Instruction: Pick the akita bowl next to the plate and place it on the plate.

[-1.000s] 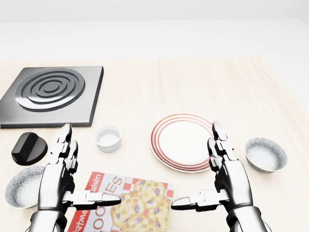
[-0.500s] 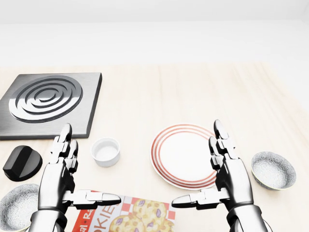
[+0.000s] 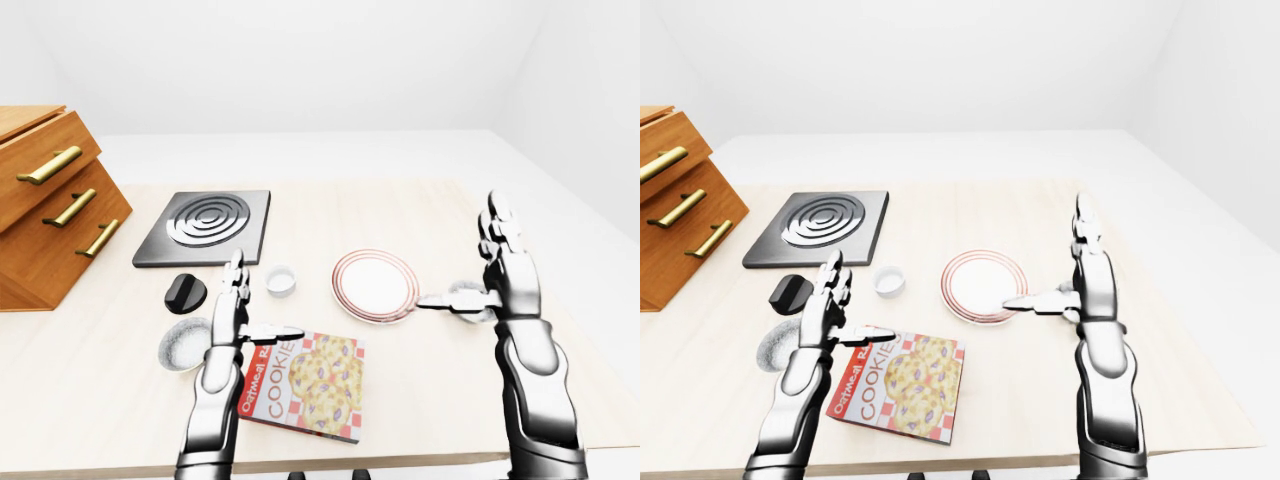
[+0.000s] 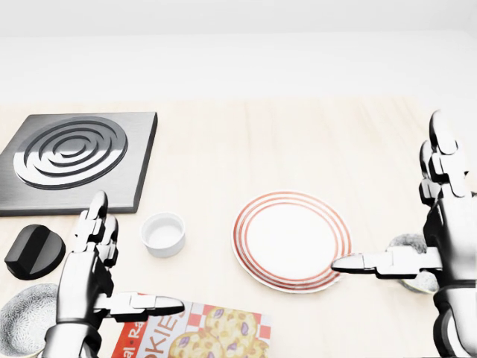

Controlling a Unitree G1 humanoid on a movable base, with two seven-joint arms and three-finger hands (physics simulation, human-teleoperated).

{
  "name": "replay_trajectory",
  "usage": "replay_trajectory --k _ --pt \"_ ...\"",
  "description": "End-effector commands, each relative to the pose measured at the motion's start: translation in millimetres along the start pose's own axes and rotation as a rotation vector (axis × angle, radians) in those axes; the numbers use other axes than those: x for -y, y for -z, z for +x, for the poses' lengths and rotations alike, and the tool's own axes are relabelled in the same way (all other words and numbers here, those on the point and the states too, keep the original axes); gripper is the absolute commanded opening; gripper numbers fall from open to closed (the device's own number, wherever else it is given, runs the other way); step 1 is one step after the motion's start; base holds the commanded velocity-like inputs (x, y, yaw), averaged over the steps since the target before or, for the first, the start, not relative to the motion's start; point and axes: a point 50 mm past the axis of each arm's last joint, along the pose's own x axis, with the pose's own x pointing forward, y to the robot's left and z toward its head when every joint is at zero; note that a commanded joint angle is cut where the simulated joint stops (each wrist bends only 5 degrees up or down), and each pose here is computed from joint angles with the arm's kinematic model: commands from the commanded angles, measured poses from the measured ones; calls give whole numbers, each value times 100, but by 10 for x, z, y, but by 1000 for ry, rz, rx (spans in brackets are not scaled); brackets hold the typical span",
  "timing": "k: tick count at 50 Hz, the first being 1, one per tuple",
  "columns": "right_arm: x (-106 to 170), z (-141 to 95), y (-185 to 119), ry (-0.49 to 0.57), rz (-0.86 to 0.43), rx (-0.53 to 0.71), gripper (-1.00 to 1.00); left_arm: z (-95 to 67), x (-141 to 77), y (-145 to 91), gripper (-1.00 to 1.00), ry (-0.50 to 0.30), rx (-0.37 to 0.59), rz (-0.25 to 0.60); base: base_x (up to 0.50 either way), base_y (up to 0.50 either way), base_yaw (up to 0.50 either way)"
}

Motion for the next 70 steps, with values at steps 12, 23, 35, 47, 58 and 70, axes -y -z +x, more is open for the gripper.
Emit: replay_trajectory --k 12,23,35,47,58,70 --pt "1026 -299 -1584 385 -721 531 100 12 -37 -6 100 -14 -4 -16 0 0 0" --pt "1175 -317 -1484 422 -801 423 100 14 -44 -1 100 -17 -5 -20 0 0 0" --pt "1314 -365 -1413 437 -860 330 100 17 -52 -1 100 -20 -6 -23 0 0 0" --pt "1460 -524 -975 409 -965 79 100 24 -64 6 100 -24 -9 -29 0 0 0" --pt "1456 -671 -548 401 -967 -79 100 21 -66 2 100 -26 -9 -31 0 0 0" --pt "1394 -639 -472 399 -978 -92 100 18 -62 0 100 -25 -9 -29 0 0 0"
